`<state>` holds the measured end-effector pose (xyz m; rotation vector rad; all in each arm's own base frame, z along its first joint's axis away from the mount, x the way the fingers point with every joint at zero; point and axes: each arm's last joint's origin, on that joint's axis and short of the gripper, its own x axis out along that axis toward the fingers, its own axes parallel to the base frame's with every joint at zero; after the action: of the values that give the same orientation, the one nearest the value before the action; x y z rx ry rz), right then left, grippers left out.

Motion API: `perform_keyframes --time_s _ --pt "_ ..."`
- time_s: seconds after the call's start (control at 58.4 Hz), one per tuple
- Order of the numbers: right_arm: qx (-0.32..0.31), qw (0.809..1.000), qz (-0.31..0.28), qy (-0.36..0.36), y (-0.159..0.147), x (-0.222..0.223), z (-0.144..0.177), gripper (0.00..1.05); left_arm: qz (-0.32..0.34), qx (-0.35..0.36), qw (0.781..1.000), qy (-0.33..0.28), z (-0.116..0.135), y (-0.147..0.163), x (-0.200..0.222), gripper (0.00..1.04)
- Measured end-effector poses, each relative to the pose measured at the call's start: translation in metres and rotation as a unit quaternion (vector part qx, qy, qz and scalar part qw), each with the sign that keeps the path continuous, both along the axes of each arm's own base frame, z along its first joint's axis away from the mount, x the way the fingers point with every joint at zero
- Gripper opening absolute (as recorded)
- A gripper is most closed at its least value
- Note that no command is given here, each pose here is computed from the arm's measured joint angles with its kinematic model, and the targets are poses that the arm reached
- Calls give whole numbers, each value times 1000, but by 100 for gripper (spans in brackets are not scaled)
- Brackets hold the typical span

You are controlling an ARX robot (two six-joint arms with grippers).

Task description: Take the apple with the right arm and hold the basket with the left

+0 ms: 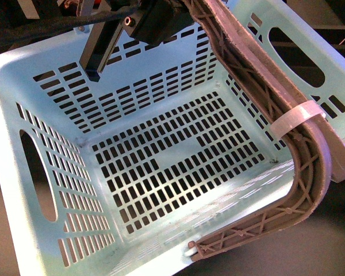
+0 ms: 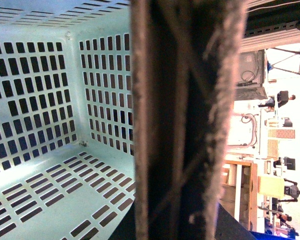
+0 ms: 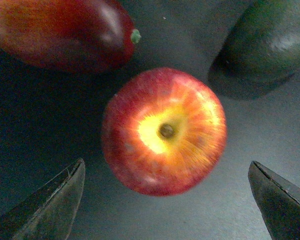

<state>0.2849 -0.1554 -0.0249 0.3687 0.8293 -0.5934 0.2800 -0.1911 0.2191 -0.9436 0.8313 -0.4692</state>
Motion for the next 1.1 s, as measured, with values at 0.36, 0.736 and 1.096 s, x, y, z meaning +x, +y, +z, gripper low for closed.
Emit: perform_keyframes --time_s 0.36,0.736,1.096 --pt "-3 1000 -8 0 -5 21 -7 96 0 0 1000 0 0 0 0 6" --pt "-3 1000 -20 20 -6 23 -27 96 0 0 1000 0 0 0 0 6" --pt "-1 1000 -23 21 -7 10 -33 78 0 0 1000 0 0 0 0 6"
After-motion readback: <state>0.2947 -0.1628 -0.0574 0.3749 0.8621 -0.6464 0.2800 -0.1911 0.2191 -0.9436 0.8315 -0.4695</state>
